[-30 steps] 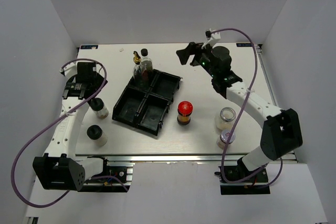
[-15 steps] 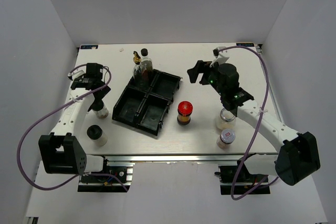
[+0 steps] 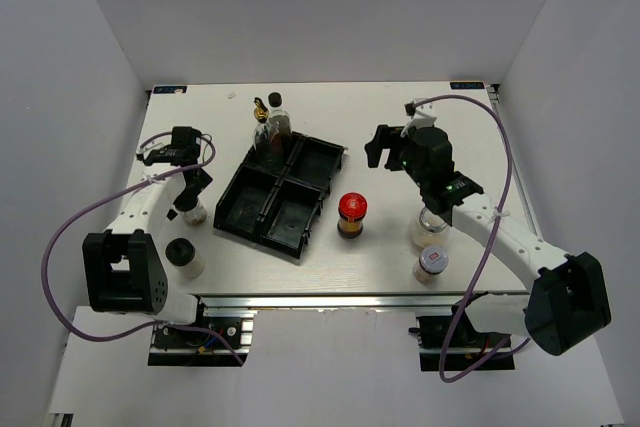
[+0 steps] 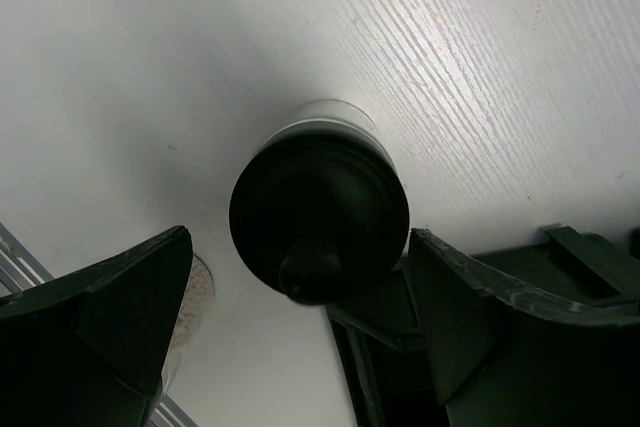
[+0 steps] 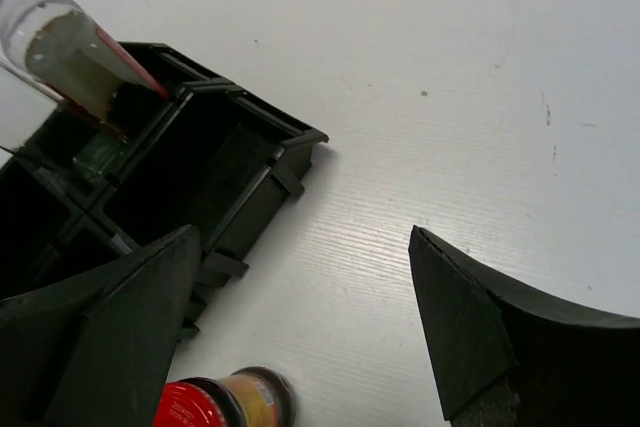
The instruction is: Organize the condiment bottles
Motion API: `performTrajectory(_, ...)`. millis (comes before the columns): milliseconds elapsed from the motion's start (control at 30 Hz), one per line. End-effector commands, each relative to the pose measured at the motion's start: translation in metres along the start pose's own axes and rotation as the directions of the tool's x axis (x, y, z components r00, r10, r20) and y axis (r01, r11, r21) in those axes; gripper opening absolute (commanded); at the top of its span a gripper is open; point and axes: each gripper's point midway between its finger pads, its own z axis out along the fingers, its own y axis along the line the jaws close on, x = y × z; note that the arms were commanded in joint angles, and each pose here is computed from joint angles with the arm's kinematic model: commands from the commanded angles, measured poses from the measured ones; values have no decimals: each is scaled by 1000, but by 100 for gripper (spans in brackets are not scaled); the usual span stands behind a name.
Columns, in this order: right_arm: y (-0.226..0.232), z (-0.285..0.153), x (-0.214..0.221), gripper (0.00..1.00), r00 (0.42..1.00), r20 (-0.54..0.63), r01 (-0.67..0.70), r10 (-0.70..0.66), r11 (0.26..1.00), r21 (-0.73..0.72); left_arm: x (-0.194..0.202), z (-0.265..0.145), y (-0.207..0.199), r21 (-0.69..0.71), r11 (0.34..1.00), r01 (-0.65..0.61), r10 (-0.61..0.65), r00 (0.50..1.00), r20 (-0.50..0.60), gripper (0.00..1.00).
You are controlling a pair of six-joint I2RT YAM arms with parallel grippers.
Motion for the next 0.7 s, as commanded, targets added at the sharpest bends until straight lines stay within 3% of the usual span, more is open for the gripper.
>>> performTrajectory(0, -10, -7, -9, 89, 999, 37, 3, -5, 999, 39, -6, 8, -1, -12, 999, 38, -38, 999, 22, 98)
performTrajectory(200, -13, -10, -10, 89, 999, 41, 5, -7, 999, 44, -2, 18, -2, -36, 998, 41, -41, 999, 8, 98)
performTrajectory(300, -16, -11, -10, 89, 999, 42, 4, -6, 999, 49, -2, 19, -7, -18, 999, 42, -42, 999, 5, 92)
performTrajectory(333, -16, -11, -10, 89, 999, 43, 4, -6, 999, 51, -4, 19, -9, -12, 999, 44, -44, 999, 12, 85)
performTrajectory(500, -20, -14, -9, 89, 999, 35, 8, -10, 998, 64, -7, 19, -17, 8, 999, 42, -42, 999, 7, 73)
performTrajectory(667, -30, -27, -16, 89, 998, 68, 5, -12, 994, 107, -17, 14, -22, 12, 999, 31, -31, 999, 9, 44)
